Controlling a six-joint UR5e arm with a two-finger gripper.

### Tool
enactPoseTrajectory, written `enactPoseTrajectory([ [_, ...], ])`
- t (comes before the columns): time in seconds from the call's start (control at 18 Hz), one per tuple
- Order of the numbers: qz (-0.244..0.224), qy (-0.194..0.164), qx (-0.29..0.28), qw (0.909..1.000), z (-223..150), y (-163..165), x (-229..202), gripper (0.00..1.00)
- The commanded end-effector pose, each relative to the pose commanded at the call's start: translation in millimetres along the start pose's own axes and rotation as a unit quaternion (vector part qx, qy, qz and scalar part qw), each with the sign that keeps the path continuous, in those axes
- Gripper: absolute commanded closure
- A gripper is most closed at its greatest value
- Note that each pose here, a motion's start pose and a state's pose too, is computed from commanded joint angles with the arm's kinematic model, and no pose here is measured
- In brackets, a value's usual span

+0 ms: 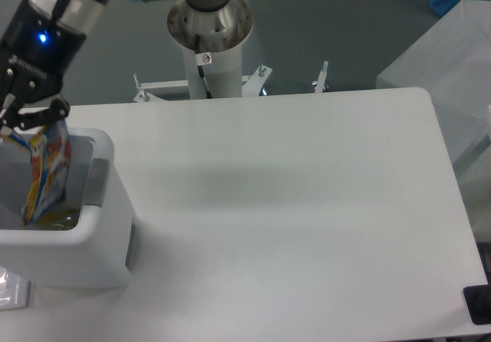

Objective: Place the trash in the trash can
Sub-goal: 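Lower the wrapper into the bin and open the gripper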

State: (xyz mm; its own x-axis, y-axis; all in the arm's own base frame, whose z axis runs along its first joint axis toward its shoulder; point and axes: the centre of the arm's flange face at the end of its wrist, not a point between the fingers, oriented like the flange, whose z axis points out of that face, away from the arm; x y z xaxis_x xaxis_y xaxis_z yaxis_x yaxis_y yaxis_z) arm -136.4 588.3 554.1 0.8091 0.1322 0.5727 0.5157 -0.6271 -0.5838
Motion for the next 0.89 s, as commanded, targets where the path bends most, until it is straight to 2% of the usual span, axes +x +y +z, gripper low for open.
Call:
enactPoseTrajectory([
  [0.33,-0.005,0.0,-0.012,0.9999,14.3,5.0,-6.2,0.89],
  [0.39,-0.006,-0.001,-0.013,0.9999,14.8,5.6,-6.9,0.86],
  [0.44,-0.006,-0.001,-0.014,0.9999,15.9,6.0,-7.9,0.74],
  [0.56,-0.009,-0.002,-0.017,0.9998,20.7,6.4,-12.0,0.62],
  [0.61,-0.003,-0.002,-0.017,0.9999,20.6,6.3,-11.9,0.45],
  [0.72,0.039,-0.002,-0.016,0.9991,19.9,5.4,-11.4,0.07],
  [0.78,0.051,-0.001,-0.013,0.9986,18.5,2.7,-9.8,0.0],
  [0.89,0.076,-0.003,-0.005,0.9971,19.4,-13.4,-15.3,0.0],
])
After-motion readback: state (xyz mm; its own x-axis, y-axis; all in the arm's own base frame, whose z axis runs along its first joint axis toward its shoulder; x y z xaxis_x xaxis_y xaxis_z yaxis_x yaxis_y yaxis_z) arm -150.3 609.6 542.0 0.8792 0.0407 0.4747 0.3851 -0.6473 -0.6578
